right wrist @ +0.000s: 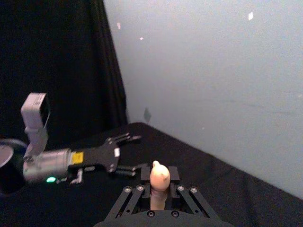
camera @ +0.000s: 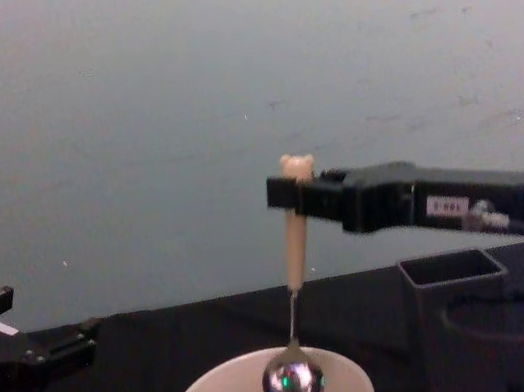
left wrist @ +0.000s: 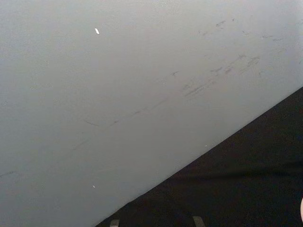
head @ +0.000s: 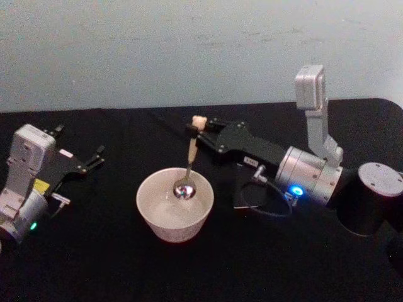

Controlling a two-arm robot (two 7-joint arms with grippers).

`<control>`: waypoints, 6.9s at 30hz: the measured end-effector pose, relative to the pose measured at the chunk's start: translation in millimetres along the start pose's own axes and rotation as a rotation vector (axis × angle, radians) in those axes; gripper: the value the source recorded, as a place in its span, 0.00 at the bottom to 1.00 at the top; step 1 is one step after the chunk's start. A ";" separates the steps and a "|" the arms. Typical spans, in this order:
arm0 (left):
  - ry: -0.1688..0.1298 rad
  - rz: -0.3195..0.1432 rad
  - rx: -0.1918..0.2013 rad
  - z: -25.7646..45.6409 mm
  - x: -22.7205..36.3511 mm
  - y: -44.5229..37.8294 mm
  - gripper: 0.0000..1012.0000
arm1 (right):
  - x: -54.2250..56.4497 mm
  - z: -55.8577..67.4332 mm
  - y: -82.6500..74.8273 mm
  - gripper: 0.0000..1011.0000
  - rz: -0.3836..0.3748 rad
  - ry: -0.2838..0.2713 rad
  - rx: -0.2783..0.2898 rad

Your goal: Pick up the stirring spoon with one hand, stir inside the cup, then place it back in its original position.

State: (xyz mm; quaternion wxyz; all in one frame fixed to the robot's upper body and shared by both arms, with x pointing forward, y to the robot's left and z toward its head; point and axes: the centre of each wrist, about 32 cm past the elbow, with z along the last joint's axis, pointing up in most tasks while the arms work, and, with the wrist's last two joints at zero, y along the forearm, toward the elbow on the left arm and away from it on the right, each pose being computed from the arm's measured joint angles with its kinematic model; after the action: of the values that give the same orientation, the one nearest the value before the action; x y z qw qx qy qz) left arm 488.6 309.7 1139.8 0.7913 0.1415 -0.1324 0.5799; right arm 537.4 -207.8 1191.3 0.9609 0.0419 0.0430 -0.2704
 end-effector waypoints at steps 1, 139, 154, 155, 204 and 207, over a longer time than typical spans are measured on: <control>0.000 0.000 0.000 0.0 0.0 0.0 0.99 | -1.4 -1.7 0.3 0.21 0.011 -0.006 -0.010; 0.000 0.000 0.000 0.0 0.0 0.0 0.99 | -23.1 -14.8 49.4 0.21 0.007 -0.079 -0.135; 0.000 0.000 0.000 0.0 0.0 0.0 0.99 | -10.1 -6.6 34.2 0.21 -0.058 -0.094 -0.125; 0.000 0.000 0.000 0.0 0.0 0.0 0.99 | -10.2 -6.5 32.6 0.21 -0.057 -0.095 -0.126; 0.000 0.000 0.000 0.0 0.0 0.0 0.99 | -16.1 -17.1 36.1 0.21 -0.048 -0.105 -0.149; 0.000 0.000 0.000 0.0 0.0 0.0 0.99 | -15.3 -15.2 33.8 0.21 -0.054 -0.105 -0.145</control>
State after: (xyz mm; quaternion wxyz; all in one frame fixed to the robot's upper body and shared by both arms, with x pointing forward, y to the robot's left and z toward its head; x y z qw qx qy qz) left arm 488.6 309.7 1139.8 0.7913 0.1415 -0.1324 0.5799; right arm 541.1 -169.6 1179.8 0.9547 -0.0434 0.0131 -0.2941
